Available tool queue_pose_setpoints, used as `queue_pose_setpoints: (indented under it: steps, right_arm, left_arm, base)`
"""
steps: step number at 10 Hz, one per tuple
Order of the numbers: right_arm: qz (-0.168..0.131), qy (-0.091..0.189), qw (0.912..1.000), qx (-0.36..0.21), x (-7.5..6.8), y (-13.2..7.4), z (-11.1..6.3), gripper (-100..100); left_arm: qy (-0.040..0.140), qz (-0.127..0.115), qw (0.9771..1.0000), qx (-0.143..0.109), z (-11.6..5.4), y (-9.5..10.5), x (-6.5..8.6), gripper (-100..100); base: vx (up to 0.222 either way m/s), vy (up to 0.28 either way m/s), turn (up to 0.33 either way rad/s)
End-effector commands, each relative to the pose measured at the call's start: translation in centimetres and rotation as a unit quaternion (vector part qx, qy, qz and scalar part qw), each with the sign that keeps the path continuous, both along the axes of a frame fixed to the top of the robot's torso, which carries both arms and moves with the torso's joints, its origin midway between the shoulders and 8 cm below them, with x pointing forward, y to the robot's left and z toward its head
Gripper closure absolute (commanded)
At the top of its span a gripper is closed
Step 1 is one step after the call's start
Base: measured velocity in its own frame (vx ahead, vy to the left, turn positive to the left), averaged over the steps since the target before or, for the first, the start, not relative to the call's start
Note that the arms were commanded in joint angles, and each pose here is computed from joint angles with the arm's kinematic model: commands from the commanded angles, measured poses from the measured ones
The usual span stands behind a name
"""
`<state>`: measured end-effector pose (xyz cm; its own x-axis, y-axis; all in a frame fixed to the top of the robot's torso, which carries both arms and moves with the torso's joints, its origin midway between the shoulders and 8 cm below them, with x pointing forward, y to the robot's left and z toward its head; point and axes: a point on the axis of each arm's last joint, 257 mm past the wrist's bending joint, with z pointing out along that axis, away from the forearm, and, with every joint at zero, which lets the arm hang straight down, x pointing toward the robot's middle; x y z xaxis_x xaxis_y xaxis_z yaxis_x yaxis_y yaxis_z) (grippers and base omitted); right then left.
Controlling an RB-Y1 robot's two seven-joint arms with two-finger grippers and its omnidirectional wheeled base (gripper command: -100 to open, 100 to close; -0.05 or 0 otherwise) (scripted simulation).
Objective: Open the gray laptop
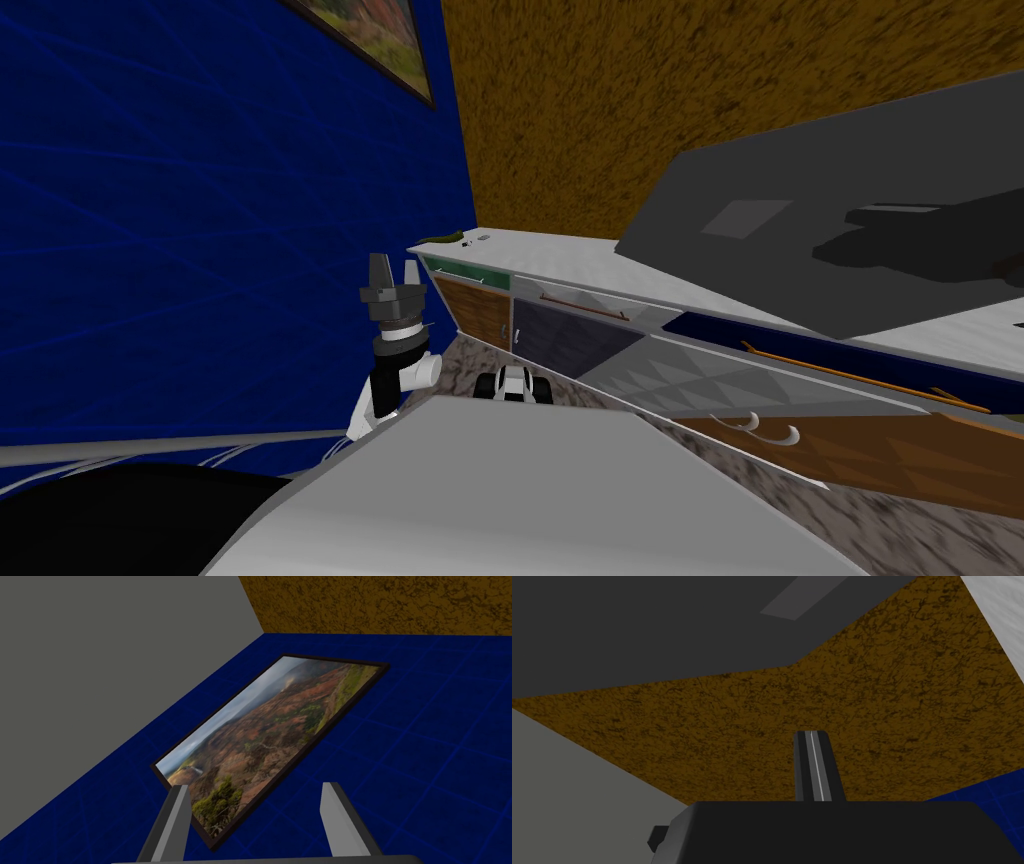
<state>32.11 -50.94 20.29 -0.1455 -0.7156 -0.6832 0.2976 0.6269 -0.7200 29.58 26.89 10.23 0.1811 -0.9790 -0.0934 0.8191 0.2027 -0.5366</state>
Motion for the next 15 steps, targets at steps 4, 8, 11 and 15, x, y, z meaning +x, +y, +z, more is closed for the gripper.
queue_pose_setpoints:
  steps: [4,8,11,15]
  right_arm:
    - [0.007,0.014,0.9985,0.053,1.5,-0.5,1.5,100]
    - [0.017,0.017,0.9954,0.092,2.8,-0.2,2.7,100]
    - [0.027,0.016,0.9922,0.12,3.7,0.6,3.6,100]
    - [0.017,0.023,0.9882,0.151,3.8,-0.6,2.7,-100]
  left_arm:
    - [0.0,0.0,1.0,0.0,0.0,0.0,0.0,0]
    - [0.0,0.0,1.0,0.0,0.0,0.0,0.0,0]
    - [0.0,0.0,1.0,0.0,0.0,0.0,0.0,0]
    - [0.0,0.0,1.0,0.0,0.0,0.0,0.0,0]
  base:
    - [0.0,-0.028,-0.038]
    - [0.0,-0.028,-0.036]
    - [0.001,-0.029,-0.033]
    - [-0.001,-0.019,-0.019]
